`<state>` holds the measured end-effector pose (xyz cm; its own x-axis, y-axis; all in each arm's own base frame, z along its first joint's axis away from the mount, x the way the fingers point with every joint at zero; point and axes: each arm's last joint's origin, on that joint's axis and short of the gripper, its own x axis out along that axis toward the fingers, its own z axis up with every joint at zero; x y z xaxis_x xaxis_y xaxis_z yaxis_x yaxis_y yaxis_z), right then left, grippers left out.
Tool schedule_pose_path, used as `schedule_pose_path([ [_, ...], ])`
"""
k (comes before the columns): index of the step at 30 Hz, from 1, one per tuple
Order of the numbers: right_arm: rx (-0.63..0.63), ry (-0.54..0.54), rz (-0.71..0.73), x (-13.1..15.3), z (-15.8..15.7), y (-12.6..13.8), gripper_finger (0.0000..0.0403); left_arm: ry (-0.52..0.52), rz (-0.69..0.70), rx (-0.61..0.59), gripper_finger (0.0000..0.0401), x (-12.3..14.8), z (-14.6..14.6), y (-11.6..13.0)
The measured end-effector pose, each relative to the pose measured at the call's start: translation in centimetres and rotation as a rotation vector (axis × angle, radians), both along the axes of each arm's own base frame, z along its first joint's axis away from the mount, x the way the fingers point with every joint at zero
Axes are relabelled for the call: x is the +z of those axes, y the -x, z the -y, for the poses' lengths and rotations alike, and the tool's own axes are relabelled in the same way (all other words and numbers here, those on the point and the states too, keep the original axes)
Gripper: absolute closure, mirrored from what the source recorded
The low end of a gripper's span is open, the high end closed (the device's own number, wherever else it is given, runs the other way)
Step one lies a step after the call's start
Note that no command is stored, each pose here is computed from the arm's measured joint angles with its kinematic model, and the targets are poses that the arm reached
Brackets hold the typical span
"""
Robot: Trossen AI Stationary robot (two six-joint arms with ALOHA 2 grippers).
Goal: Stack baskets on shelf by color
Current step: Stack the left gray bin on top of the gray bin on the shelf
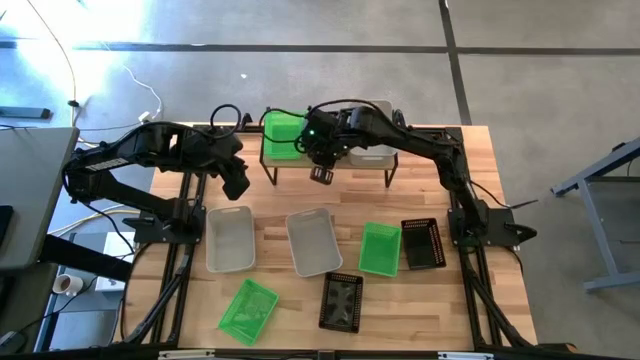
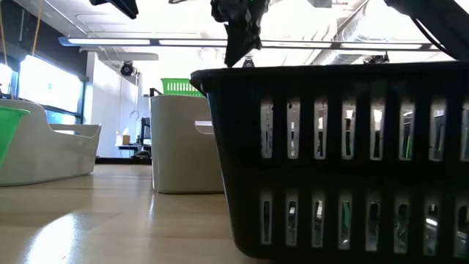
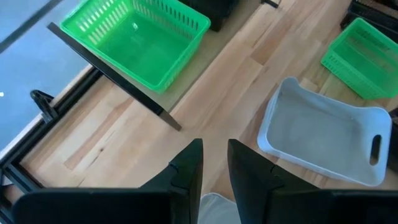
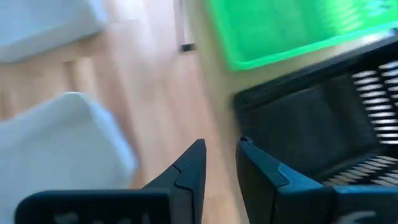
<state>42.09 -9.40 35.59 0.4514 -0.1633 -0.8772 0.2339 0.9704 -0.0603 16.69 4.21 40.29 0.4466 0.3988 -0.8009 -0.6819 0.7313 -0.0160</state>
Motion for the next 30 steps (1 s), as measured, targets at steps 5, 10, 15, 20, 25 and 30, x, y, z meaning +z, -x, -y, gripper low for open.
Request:
schedule_pose_path([
  [5, 0.025, -0.072, -0.006, 0.3, -2.8, 0.0, 0.0327, 0.039, -0.027, -0.042, 0.0337, -0.2, 0.2, 0.2],
  [10, 0.014, -0.098, -0.022, 0.2, -5.6, -0.2, 0.0327, 0.079, -0.081, -0.076, 0.0337, -1.7, 0.9, 0.2],
  [15, -0.043, -0.079, -0.019, 0.8, -7.8, 0.4, 0.0327, 0.151, -0.109, -0.154, 0.0336, -3.2, 2.5, 0.3],
  [20, -0.108, -0.084, -0.042, 0.8, -9.4, 0.8, 0.0327, 0.204, -0.139, -0.227, 0.0337, -4.2, 4.5, 0.4],
  [25, -0.155, -0.099, -0.022, 1.1, -10.8, 1.0, 0.0327, 0.249, -0.168, -0.279, 0.0337, -5.3, 6.8, 0.7],
  [30, -0.186, -0.13, -0.007, 1.1, -12.2, 1.0, 0.0327, 0.282, -0.201, -0.323, 0.0337, -6.4, 9.2, 1.2],
])
